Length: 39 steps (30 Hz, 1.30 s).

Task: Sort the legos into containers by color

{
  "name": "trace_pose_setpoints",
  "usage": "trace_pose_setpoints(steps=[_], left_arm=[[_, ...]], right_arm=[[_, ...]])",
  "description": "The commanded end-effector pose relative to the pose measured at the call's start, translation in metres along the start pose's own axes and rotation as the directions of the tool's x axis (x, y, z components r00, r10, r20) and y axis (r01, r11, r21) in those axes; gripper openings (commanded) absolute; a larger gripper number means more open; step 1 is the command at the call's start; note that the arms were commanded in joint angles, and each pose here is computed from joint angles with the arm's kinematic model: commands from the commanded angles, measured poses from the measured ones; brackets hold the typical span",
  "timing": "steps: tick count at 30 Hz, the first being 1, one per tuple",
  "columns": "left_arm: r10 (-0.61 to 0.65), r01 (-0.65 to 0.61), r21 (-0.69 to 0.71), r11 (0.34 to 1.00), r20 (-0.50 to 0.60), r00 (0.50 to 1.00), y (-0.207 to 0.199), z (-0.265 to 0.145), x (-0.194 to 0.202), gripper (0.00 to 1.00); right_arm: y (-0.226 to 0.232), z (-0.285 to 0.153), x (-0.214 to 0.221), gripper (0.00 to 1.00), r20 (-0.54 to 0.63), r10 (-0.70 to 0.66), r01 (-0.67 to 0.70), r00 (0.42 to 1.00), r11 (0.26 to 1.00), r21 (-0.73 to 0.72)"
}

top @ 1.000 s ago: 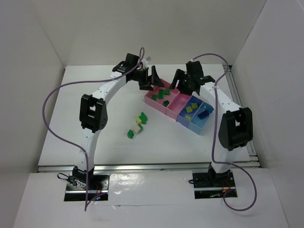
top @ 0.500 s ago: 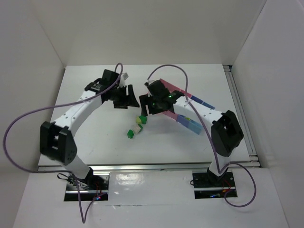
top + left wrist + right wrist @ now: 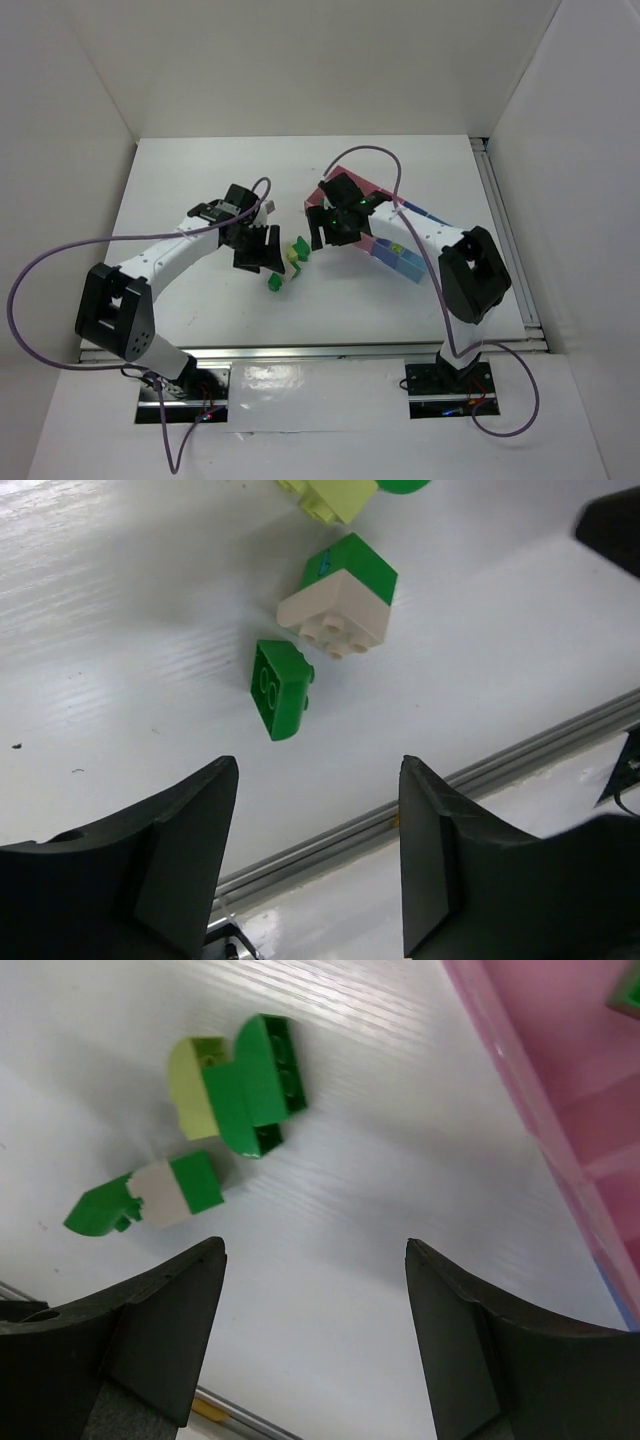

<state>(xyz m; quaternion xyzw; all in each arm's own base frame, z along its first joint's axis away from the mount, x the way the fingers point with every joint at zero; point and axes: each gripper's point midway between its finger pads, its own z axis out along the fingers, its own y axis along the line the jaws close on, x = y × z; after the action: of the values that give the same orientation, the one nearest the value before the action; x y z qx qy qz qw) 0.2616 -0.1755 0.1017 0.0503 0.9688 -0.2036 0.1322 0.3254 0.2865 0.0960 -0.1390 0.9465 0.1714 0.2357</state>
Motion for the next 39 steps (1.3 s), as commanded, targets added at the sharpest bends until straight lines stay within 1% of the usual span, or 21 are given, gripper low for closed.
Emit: trace_pose_setpoints(steps=[1, 2, 3, 11, 14, 16, 17, 19, 20, 22, 23, 25, 26, 29, 30, 32, 34, 35, 36, 38, 39], left_arm=[[0.031, -0.032, -0.061, 0.998, -0.020, 0.999, 0.016, 0.013, 0.003, 0.69], [0.043, -0.044, -0.068, 0.997, -0.008, 0.999, 0.017, 0.014, 0.000, 0.65], [0.045, -0.048, -0.073, 0.996, -0.035, 0.998, 0.018, 0.019, 0.007, 0.65], [0.061, -0.063, -0.106, 0.992, -0.026, 0.998, 0.018, 0.044, 0.007, 0.64], [0.067, -0.072, -0.116, 0.991, -0.048, 0.997, 0.014, 0.053, 0.008, 0.52], [0.071, -0.079, -0.120, 0.990, -0.071, 0.995, 0.014, 0.059, 0.013, 0.49], [0.074, -0.081, -0.116, 0.990, -0.061, 0.995, 0.013, 0.059, 0.010, 0.42], [0.071, -0.079, -0.120, 0.990, -0.071, 0.995, 0.014, 0.062, 0.012, 0.34], [0.065, -0.077, -0.138, 0.987, -0.086, 0.994, 0.018, 0.060, 0.016, 0.24], [0.064, -0.078, -0.164, 0.983, -0.085, 0.994, 0.020, 0.055, 0.012, 0.19], [0.075, -0.082, -0.160, 0.984, -0.050, 0.996, 0.013, 0.045, 0.000, 0.14], [0.086, -0.093, -0.159, 0.983, -0.050, 0.995, 0.006, 0.027, -0.005, 0.05], [0.100, -0.099, -0.143, 0.985, -0.001, 0.995, -0.005, 0.014, -0.022, 0.04], [0.137, -0.132, -0.086, 0.987, 0.049, 0.989, -0.029, -0.013, -0.042, 0.00], [0.152, -0.149, -0.036, 0.988, 0.107, 0.983, -0.049, -0.027, -0.063, 0.00], [0.143, -0.149, 0.024, 0.989, 0.159, 0.977, -0.070, -0.040, -0.091, 0.00], [0.108, -0.122, 0.080, 0.989, 0.164, 0.980, -0.083, -0.027, -0.113, 0.00], [0.107, -0.134, 0.115, 0.984, 0.216, 0.971, -0.099, -0.034, -0.136, 0.00], [0.103, -0.140, 0.159, 0.977, 0.218, 0.971, -0.109, -0.030, -0.145, 0.00], [0.081, -0.123, 0.179, 0.976, 0.224, 0.971, -0.118, -0.021, -0.164, 0.00], [0.087, -0.137, 0.188, 0.973, 0.254, 0.963, -0.124, -0.010, -0.185, 0.00]], right_arm=[[-0.011, -0.030, -0.007, 0.80, 0.055, 0.065, -0.066, 0.996, 0.998, 0.006], [-0.021, -0.032, -0.009, 0.80, 0.066, 0.081, -0.083, 0.994, 0.996, 0.025], [-0.026, -0.035, -0.010, 0.80, 0.071, 0.091, -0.093, 0.993, 0.995, 0.030], [-0.064, -0.050, -0.012, 0.80, 0.107, 0.177, -0.184, 0.978, 0.981, 0.063], [-0.066, -0.051, -0.013, 0.80, 0.107, 0.185, -0.192, 0.977, 0.980, 0.059], [-0.071, -0.050, -0.008, 0.80, 0.094, 0.195, -0.202, 0.976, 0.977, 0.071], [-0.071, -0.053, -0.010, 0.80, 0.103, 0.184, -0.192, 0.978, 0.979, 0.067], [-0.074, -0.055, -0.009, 0.80, 0.106, 0.191, -0.199, 0.976, 0.977, 0.071], [-0.078, -0.056, -0.010, 0.80, 0.109, 0.198, -0.207, 0.974, 0.976, 0.075], [-0.081, -0.059, -0.012, 0.80, 0.121, 0.205, -0.215, 0.971, 0.974, 0.076], [-0.081, -0.059, -0.012, 0.80, 0.121, 0.205, -0.215, 0.971, 0.974, 0.076], [-0.083, -0.063, -0.015, 0.80, 0.134, 0.210, -0.221, 0.969, 0.972, 0.076], [-0.084, -0.063, -0.015, 0.80, 0.133, 0.201, -0.212, 0.970, 0.974, 0.077], [-0.088, -0.077, -0.028, 0.80, 0.183, 0.201, -0.221, 0.962, 0.971, 0.091], [-0.091, -0.083, -0.034, 0.80, 0.207, 0.206, -0.229, 0.956, 0.969, 0.096], [-0.099, -0.097, -0.039, 0.80, 0.251, 0.206, -0.242, 0.946, 0.963, 0.122], [-0.104, -0.102, -0.041, 0.80, 0.290, 0.228, -0.274, 0.930, 0.953, 0.127], [-0.108, -0.109, -0.041, 0.80, 0.311, 0.231, -0.283, 0.922, 0.950, 0.135], [-0.108, -0.110, -0.038, 0.80, 0.312, 0.242, -0.294, 0.919, 0.947, 0.131], [-0.113, -0.114, -0.041, 0.80, 0.329, 0.256, -0.314, 0.909, 0.939, 0.137], [-0.113, -0.118, -0.038, 0.80, 0.325, 0.257, -0.315, 0.910, 0.939, 0.139]])
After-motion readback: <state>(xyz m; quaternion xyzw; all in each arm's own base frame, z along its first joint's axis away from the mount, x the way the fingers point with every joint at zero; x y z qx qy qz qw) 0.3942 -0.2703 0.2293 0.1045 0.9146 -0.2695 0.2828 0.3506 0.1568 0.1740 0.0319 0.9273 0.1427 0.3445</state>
